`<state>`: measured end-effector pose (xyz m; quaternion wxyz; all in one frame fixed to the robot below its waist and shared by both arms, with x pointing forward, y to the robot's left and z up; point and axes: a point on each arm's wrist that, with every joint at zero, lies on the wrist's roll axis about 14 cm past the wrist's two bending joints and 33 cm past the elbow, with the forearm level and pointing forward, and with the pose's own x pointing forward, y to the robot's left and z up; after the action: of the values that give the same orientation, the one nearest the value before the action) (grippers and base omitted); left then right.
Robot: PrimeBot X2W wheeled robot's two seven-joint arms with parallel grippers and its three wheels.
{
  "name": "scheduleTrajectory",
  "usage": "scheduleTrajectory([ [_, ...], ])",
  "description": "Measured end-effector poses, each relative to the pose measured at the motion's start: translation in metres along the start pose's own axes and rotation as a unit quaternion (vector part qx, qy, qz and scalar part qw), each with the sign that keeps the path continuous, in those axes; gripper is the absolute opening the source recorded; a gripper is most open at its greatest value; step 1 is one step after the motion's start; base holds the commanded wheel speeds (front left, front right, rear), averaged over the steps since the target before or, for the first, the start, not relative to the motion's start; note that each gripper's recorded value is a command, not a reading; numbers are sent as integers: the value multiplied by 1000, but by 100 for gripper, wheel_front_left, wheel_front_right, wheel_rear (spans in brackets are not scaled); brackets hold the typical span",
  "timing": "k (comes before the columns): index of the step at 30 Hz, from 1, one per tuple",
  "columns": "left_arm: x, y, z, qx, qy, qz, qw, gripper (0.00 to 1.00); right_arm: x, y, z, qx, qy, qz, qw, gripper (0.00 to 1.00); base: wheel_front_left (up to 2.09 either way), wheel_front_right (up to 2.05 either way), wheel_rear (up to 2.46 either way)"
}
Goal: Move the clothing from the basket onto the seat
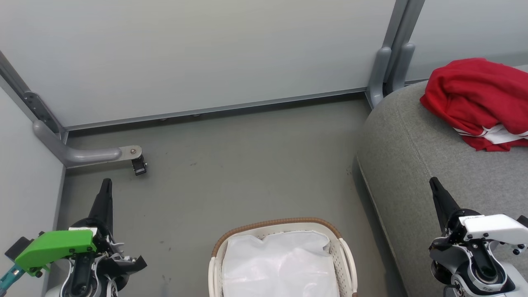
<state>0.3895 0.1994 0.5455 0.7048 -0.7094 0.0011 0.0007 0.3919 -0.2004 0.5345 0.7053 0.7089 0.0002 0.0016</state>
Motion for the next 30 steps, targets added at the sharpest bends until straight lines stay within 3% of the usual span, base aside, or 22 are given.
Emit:
scheduleTrajectory([
  [30, 0, 0, 0, 0, 0, 0, 1000, 0, -1, 2, 0, -1, 0, -1, 1000, 0, 0, 0, 0],
])
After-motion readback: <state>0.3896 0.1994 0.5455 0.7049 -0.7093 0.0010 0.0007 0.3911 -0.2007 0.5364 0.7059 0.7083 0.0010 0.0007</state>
